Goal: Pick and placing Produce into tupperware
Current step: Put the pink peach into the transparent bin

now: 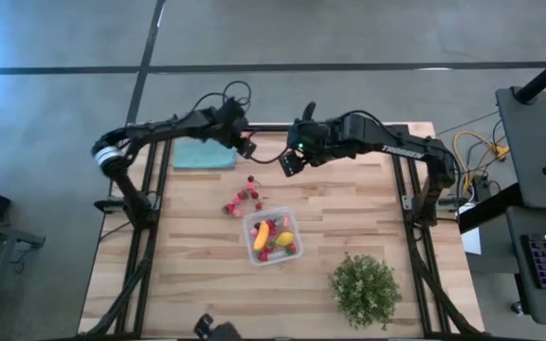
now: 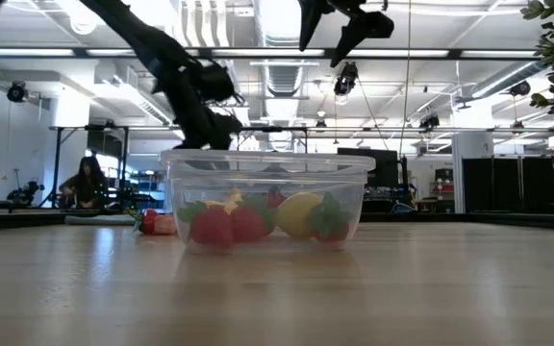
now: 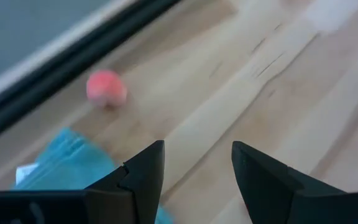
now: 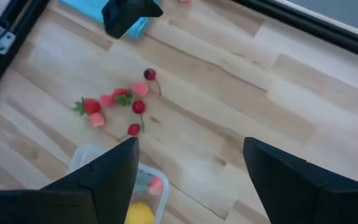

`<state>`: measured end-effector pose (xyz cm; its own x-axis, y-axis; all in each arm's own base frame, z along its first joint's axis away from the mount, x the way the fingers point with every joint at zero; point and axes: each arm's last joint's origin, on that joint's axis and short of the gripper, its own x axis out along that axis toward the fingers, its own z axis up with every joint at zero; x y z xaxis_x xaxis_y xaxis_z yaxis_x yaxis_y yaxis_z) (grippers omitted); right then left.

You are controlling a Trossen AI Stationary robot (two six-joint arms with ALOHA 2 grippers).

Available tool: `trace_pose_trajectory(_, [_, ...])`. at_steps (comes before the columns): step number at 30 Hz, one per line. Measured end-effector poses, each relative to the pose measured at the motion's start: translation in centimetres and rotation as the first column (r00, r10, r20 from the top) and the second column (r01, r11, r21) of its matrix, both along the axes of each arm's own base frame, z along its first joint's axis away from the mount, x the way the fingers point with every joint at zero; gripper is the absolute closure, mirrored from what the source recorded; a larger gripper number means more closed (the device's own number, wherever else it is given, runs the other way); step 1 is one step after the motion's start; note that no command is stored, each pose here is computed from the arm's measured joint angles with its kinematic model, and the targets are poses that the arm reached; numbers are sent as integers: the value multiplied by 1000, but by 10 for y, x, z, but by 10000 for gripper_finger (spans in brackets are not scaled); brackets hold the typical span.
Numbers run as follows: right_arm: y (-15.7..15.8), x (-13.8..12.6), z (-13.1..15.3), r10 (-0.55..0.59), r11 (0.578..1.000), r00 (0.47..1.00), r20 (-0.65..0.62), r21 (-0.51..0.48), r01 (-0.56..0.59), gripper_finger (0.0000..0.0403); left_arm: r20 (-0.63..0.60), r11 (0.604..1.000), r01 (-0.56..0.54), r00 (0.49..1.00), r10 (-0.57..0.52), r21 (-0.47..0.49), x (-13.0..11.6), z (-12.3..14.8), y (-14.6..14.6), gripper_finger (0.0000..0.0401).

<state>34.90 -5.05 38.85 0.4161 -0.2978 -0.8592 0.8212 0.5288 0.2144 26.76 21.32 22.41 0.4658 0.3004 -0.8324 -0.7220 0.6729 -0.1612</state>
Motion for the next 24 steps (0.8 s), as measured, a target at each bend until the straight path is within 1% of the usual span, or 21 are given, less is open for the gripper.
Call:
trace_pose_trajectory(3, [4, -2, 0, 1, 1000, 1000, -19, -14, -1, 123, -57, 996, -61, 997, 57, -63, 8, -5, 15, 228])
trace_pose_trajectory(6, [6, -4, 1, 2, 1000, 1000, -27, -24, -3, 126, -89, 989, -113, 991, 104, -99, 13, -11, 29, 228])
trace_pose_trajectory(9, [7, -5, 1, 5, 999, 999, -41, -37, -6, 126, -99, 983, -153, 985, 143, -102, 17, -12, 39, 228])
trace_pose_trajectory(12, [7, -5, 1, 6, 999, 999, -41, -39, -7, 124, -111, 978, -197, 976, 188, -70, 19, -14, 50, 228])
trace_pose_trajectory(15, [7, -5, 1, 17, 999, 999, -45, -44, -19, 126, -116, 962, -256, 963, 245, -95, 18, -21, 61, 228])
trace_pose_trajectory(20, [7, -5, 1, 29, 998, 998, -52, -57, -32, 128, -185, 923, -346, 931, 315, -167, 13, -44, 68, 228])
trace_pose_trajectory(22, [7, -5, 1, 32, 997, 998, -56, -68, -36, 126, -193, 917, -354, 928, 319, -186, 14, -49, 68, 228])
trace_pose_trajectory(24, [6, -5, 1, 35, 996, 998, -59, -77, -40, 124, -187, 918, -349, 930, 316, -188, 14, -49, 69, 228])
